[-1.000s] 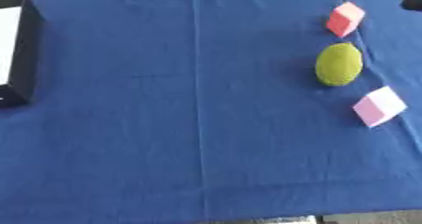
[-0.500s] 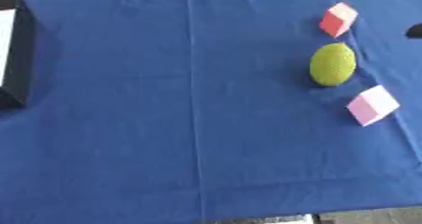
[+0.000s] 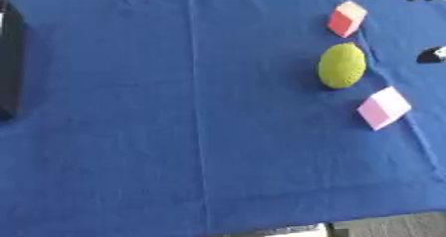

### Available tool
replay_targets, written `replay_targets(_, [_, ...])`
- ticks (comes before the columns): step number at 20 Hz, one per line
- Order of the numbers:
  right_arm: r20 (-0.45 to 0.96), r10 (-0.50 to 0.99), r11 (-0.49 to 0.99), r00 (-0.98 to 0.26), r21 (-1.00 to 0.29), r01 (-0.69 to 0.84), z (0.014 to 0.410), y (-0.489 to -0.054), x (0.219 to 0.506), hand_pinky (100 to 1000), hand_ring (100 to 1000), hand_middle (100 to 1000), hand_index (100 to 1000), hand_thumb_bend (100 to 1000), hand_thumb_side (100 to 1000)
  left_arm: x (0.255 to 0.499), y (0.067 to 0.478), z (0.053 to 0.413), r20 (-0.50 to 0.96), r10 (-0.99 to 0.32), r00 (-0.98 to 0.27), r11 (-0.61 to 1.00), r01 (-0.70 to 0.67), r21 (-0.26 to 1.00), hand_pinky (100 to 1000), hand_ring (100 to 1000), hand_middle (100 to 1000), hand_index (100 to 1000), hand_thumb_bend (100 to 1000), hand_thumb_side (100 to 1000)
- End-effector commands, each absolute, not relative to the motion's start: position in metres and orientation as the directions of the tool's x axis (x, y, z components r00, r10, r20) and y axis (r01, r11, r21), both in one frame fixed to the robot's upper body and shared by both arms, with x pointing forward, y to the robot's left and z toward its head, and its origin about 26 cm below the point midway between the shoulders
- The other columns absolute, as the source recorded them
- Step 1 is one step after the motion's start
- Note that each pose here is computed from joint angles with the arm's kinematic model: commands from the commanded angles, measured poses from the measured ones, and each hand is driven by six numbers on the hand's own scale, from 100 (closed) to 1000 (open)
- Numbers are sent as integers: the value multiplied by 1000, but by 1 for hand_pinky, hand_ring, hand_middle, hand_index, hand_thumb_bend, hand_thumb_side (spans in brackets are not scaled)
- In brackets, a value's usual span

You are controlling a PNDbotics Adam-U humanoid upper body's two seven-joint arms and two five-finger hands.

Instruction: Pick up the objects with one hand, pass them to the other hand, and then place them into the box on the other side of the table.

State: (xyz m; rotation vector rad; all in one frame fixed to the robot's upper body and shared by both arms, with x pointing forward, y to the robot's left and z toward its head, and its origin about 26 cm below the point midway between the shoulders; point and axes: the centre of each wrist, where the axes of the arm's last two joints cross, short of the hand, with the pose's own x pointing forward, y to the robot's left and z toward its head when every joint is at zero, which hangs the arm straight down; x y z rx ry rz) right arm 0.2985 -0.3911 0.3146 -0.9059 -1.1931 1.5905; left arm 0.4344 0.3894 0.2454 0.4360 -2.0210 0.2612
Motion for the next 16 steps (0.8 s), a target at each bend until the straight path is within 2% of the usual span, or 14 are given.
replay_targets(1, [-111,945,-186,-307,-956,-227,326,-389,293,923,871,875,879,589,296,429,398,264,862,-226,-454,903,-429,11,861,848,822,871,435,752])
replay_targets(16, [-230,891,-360,-392,-883,-300,299,-383,291,921,865,877,878,580,277,429,398,262,866,-225,-446,903,-429,14,860,850,823,870,431,756])
